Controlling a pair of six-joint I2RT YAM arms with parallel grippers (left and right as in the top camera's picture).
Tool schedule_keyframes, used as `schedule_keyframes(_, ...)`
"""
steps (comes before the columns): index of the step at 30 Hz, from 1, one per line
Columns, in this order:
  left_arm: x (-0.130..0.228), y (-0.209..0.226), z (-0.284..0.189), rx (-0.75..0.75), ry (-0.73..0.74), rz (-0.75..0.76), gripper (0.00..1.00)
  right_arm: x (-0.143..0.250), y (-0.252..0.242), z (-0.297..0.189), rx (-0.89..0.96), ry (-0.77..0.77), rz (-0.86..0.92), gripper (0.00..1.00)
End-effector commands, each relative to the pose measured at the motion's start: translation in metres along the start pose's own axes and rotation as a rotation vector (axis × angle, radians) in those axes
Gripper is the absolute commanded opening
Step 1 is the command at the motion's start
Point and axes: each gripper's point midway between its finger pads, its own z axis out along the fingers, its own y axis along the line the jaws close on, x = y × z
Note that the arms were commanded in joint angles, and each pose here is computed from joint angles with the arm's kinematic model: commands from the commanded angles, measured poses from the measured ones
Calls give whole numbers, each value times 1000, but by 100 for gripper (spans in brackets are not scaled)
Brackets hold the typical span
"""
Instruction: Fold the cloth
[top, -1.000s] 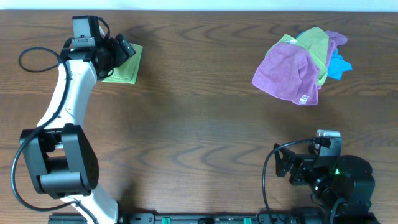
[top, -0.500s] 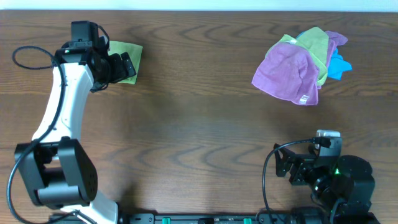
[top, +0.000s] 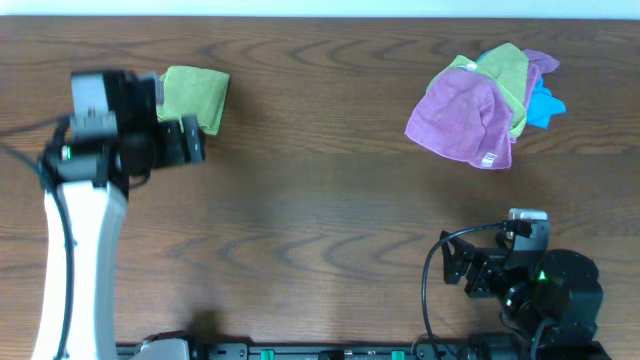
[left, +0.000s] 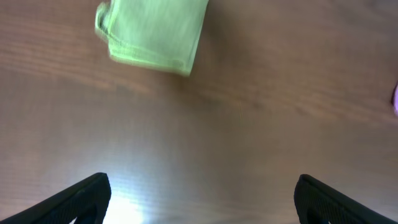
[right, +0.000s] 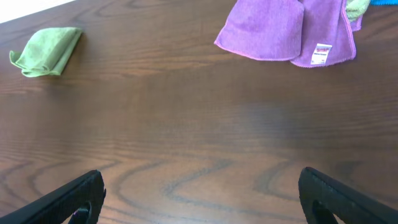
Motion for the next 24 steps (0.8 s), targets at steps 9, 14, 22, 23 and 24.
schedule_keyframes(9,89,12,2,3,-143,19,95,1,0,0,-2,1,16,99)
schedule_keyframes(14,119,19,1,-17,-203,32,95,1,0,0,-2,1,16,99)
schedule_keyframes(22,156,34,10,-88,-281,66,96,1,0,0,-2,1,16,99)
schedule_keyframes(23,159,36,11,-98,-289,71,95,1,0,0,-2,1,16,99)
schedule_keyframes(24,163,38,12,-110,-293,77,96,1,0,0,-2,1,16,99)
